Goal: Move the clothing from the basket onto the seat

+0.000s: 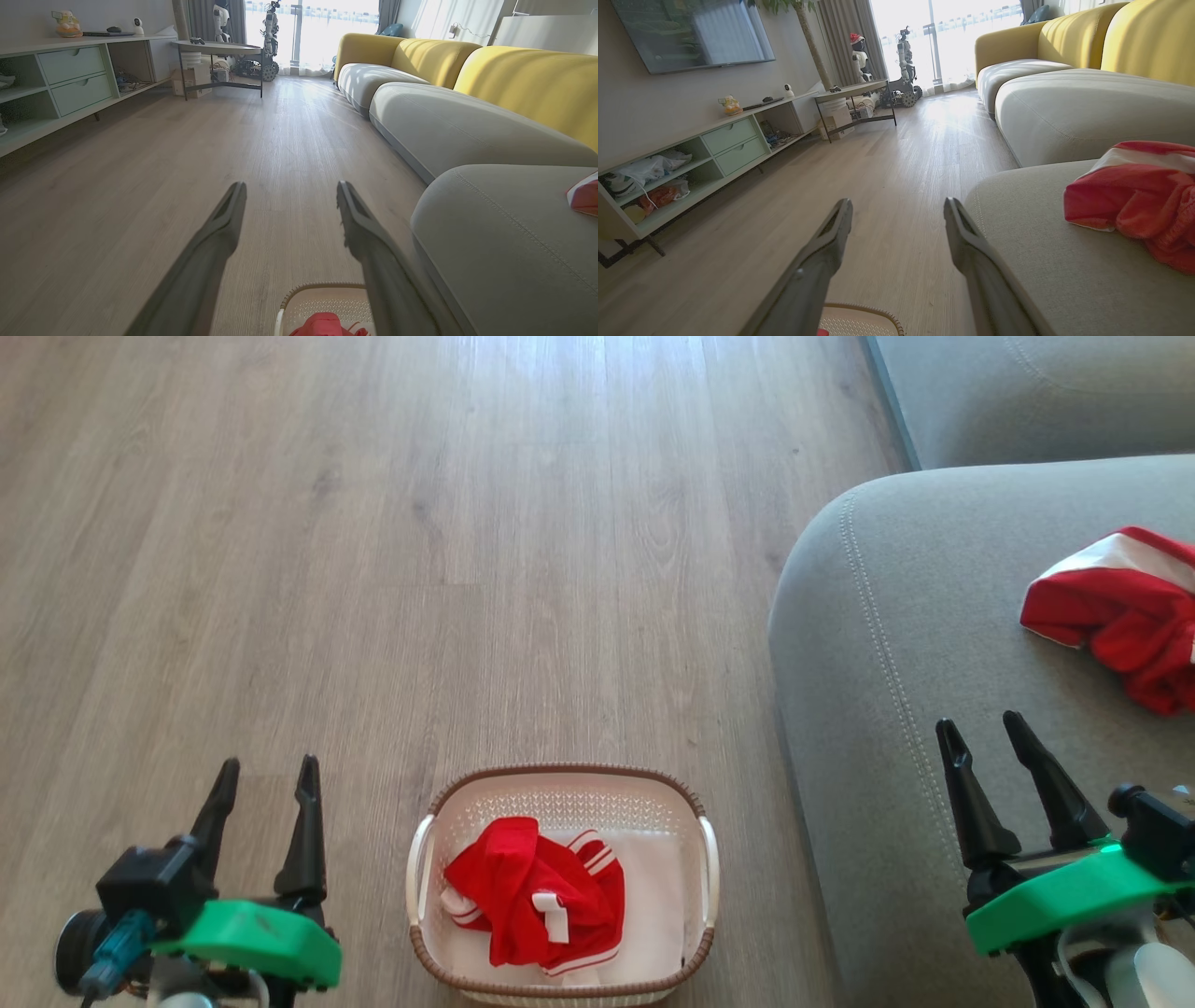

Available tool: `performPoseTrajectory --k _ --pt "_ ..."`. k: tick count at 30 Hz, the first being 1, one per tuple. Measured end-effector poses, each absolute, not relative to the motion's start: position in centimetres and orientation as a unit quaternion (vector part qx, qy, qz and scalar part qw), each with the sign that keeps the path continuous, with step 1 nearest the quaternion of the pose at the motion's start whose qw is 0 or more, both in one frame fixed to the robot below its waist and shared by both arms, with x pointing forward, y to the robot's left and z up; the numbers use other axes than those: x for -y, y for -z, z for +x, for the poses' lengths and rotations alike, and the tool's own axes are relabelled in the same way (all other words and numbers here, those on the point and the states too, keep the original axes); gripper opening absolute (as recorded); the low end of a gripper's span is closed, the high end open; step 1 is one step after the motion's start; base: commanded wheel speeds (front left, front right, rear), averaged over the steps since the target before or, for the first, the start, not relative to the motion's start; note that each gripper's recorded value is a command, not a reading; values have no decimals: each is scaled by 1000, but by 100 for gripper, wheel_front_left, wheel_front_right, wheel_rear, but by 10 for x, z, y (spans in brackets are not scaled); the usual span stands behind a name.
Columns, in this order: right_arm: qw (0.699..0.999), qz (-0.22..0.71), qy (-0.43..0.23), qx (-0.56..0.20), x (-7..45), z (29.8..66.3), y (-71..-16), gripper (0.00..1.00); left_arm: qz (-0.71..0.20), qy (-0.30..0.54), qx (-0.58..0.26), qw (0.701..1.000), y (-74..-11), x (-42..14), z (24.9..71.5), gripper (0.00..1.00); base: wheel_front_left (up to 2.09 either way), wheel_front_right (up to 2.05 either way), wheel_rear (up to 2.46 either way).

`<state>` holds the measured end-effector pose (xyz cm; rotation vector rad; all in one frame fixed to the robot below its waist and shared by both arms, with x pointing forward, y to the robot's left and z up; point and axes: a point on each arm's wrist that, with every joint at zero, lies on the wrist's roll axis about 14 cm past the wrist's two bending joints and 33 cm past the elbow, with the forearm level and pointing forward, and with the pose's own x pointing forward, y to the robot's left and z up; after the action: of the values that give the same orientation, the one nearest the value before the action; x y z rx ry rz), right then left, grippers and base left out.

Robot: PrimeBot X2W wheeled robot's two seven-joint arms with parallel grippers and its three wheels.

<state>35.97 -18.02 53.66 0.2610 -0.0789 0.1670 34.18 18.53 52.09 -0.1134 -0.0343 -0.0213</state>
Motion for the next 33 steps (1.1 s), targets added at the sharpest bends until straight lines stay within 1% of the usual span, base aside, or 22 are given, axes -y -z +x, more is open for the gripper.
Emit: performPoseTrajectory --k 25,33 --pt "988 123 -84 41 179 360 -537 100 -62 12 20 998 -516 -184 345 100 0 0 0" --pt "988 124 -83 31 179 361 -532 100 -64 18 11 998 -510 -178 350 100 0 0 0"
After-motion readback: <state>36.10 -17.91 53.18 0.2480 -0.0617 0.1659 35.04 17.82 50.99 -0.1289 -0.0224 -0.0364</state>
